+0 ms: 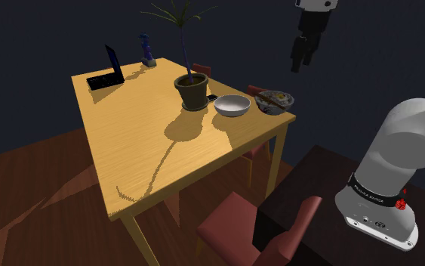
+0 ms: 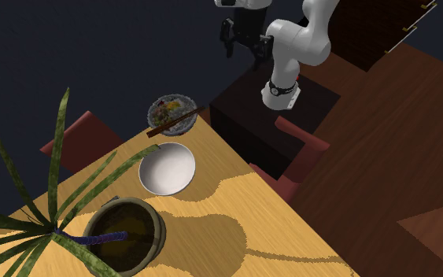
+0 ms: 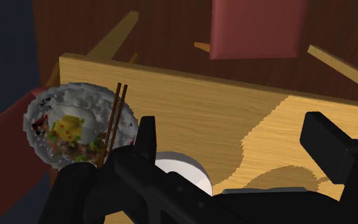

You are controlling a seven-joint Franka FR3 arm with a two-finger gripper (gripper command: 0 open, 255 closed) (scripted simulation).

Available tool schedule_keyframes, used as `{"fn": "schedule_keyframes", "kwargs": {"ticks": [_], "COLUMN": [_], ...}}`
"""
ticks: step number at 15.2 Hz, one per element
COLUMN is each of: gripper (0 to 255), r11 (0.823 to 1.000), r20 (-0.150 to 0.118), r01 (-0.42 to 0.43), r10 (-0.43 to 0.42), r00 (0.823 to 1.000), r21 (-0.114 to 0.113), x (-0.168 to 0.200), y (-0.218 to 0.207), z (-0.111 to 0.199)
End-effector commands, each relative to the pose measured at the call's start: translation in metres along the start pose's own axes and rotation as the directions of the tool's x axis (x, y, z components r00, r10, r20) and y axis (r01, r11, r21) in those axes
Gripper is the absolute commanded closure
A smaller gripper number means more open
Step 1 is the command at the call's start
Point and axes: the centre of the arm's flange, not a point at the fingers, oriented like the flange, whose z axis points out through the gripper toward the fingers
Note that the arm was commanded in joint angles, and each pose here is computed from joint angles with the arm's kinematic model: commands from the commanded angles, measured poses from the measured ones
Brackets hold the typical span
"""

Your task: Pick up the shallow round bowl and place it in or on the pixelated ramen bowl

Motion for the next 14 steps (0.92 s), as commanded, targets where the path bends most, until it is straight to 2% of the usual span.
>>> {"fn": "schedule_keyframes", "kwargs": {"ticks": [1,14], "gripper": [0,0], "r11": [1.0,0.998], "r20": [0.0,-0.014], "r01": [0.0,0.012], "r10": [0.0,-0.013], "r00": [1.0,1.0], "r21": [0.0,-0.068], "x": [0.0,0.132], "y": [0.0,-0.032], "z": [0.0,0.105]}}
